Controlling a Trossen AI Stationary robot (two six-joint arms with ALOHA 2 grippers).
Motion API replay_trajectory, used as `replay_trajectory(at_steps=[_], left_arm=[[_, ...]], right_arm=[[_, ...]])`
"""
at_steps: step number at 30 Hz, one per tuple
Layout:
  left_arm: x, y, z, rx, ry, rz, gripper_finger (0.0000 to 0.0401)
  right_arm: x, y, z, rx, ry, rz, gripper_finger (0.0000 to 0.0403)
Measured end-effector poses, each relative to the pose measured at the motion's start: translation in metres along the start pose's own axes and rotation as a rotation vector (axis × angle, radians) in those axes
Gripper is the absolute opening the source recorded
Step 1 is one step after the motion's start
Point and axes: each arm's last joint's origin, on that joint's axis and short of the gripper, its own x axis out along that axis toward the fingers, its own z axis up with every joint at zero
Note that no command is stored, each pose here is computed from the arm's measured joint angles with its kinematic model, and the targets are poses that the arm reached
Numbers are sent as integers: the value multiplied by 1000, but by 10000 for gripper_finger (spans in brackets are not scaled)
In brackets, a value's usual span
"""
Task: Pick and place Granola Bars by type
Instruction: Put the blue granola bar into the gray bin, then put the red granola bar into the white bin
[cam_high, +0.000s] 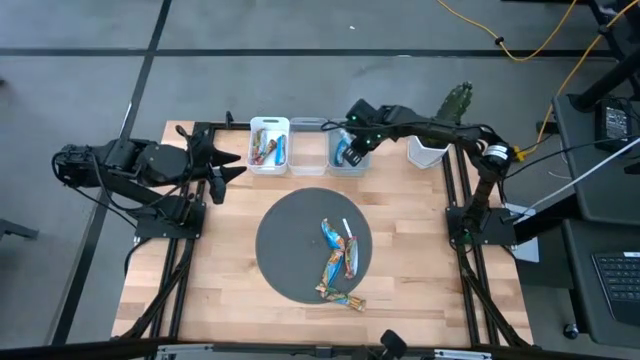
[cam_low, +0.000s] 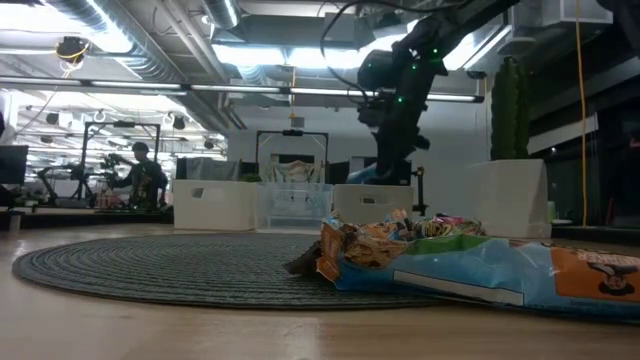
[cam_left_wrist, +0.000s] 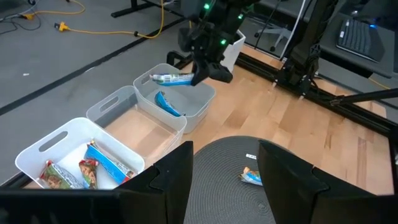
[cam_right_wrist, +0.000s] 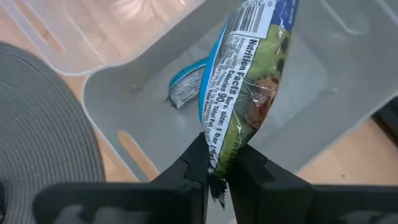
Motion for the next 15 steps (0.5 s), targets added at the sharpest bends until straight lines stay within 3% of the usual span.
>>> replay_trajectory(at_steps=[5,12,15], left_arm=[[0,0,0,5,1,0,169],[0,0,0,6,5,-6,169],[0,0,0,7,5,-7,169]], right_arm=[[0,0,2,3,-15,13,86],[-5,1,-1,58,9,19,184],[-19,11,-6,14,11,34,208]])
